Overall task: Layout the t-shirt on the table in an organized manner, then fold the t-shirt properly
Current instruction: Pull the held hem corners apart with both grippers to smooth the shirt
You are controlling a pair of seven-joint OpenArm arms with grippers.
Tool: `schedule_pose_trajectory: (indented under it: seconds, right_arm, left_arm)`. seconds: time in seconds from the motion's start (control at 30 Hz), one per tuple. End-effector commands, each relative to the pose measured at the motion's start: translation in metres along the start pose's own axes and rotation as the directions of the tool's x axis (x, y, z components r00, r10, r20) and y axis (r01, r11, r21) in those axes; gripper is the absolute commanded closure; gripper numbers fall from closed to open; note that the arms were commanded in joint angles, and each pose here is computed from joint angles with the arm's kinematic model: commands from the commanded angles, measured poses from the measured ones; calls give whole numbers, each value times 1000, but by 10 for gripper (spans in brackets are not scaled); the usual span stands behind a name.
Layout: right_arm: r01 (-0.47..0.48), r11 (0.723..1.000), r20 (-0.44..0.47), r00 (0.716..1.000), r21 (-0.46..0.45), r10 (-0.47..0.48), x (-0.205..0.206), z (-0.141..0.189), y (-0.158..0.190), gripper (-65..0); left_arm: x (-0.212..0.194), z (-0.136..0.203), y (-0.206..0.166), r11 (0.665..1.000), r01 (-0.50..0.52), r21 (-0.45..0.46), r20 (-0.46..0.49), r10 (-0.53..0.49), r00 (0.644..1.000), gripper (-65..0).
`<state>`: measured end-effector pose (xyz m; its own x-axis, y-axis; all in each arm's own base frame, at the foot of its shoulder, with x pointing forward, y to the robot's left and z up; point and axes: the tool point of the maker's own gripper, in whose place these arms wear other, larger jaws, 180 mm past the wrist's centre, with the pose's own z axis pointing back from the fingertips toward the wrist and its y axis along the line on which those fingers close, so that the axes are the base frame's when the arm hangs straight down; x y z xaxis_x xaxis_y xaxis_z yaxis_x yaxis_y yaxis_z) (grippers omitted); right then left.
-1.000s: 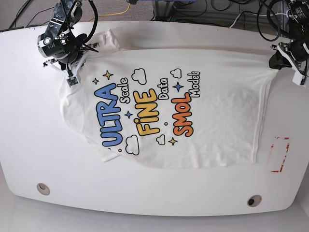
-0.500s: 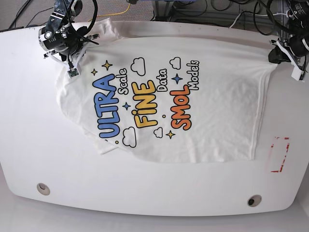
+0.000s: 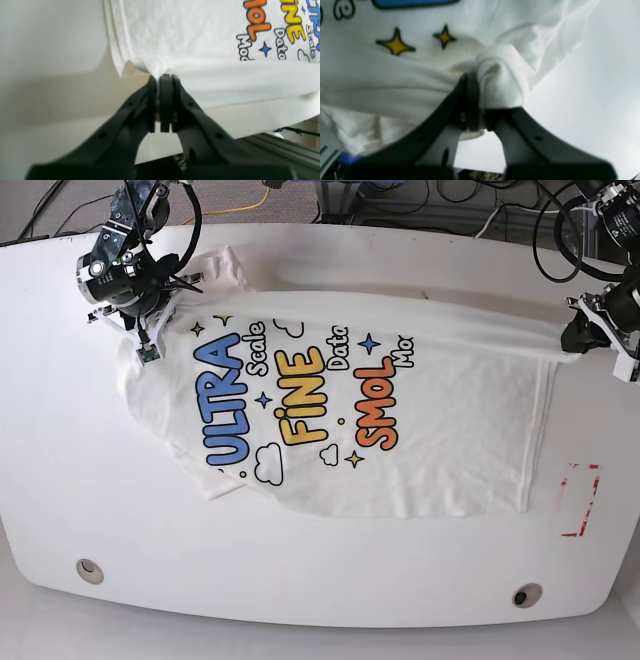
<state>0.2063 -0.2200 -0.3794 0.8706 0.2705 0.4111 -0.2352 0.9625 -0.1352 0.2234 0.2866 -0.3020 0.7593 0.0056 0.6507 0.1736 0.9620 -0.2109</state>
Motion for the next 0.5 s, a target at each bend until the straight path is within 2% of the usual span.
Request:
schedule_pose_trajectory:
  seconds: [0.0, 0.47]
  right_arm:
    - [-1, 1000, 34, 999, -27, 2, 13, 3, -10, -3]
    - [17, 999, 104, 994, -28, -14, 49, -2, -19, -3]
  left_arm:
    - [23, 2, 0, 999, 35, 5, 60, -36, 998, -3]
    - [3, -26, 32, 996, -79, 39, -40, 81, 996, -3]
